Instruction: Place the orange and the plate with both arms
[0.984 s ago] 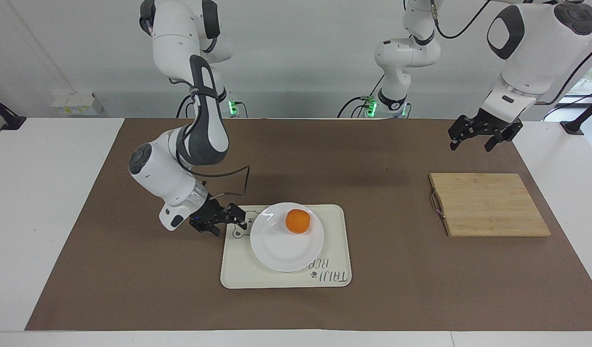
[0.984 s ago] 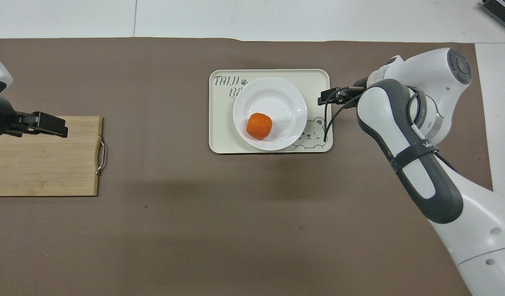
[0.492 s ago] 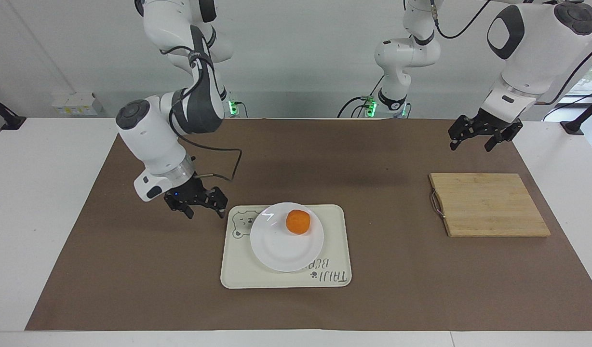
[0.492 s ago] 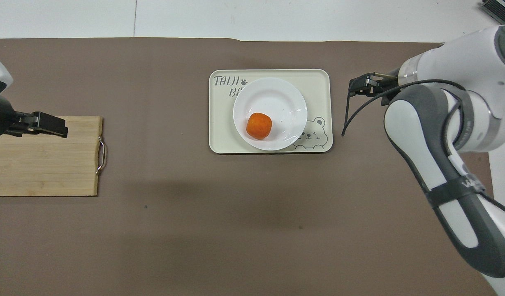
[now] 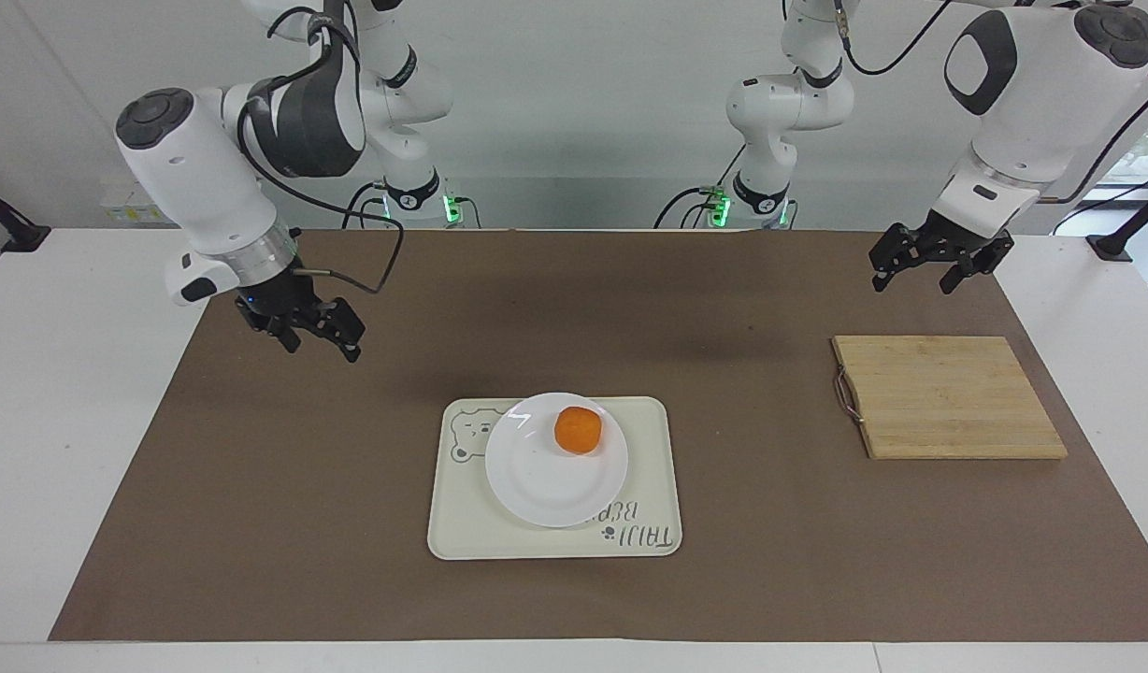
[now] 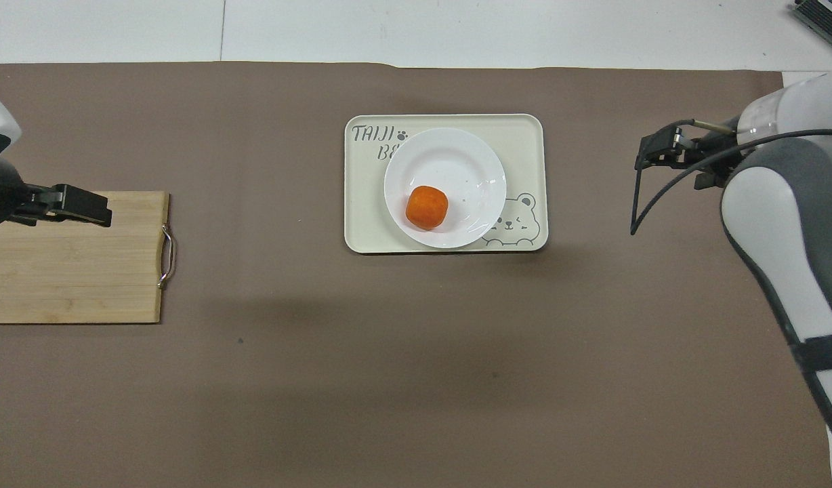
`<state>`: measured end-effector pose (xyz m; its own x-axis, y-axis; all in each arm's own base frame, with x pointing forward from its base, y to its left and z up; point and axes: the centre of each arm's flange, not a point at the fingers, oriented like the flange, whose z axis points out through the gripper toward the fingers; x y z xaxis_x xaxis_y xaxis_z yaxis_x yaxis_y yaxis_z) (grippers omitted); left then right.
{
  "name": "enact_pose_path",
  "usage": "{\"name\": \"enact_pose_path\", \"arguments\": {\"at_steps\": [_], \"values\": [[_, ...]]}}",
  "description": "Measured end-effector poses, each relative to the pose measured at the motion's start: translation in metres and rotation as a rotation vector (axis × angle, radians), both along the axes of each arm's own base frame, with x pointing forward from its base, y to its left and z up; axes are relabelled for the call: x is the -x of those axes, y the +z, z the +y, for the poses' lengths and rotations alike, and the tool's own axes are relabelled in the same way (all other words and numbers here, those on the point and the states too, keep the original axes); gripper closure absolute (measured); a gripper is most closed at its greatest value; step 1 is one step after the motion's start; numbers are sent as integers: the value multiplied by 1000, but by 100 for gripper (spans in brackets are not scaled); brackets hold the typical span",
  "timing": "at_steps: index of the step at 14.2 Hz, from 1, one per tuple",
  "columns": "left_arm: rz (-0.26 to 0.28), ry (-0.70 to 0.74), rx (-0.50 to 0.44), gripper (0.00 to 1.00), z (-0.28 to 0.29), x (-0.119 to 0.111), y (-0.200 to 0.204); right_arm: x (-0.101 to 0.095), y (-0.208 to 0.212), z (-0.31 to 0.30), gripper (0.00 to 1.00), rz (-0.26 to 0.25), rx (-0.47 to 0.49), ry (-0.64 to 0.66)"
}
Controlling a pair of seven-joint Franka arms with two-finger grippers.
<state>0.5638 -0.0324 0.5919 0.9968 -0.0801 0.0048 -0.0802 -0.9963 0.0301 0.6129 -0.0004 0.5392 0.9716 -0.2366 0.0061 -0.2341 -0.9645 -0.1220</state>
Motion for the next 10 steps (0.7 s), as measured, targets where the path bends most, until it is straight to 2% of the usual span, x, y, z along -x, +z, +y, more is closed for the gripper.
{"name": "enact_pose_path", "arguments": {"at_steps": [4, 10], "values": [[0, 0, 0, 0, 0, 0, 0, 19, 11, -32, 0, 47, 6, 42], [0, 0, 0, 0, 0, 0, 0, 62, 90, -28, 0, 15, 68, 93]]}}
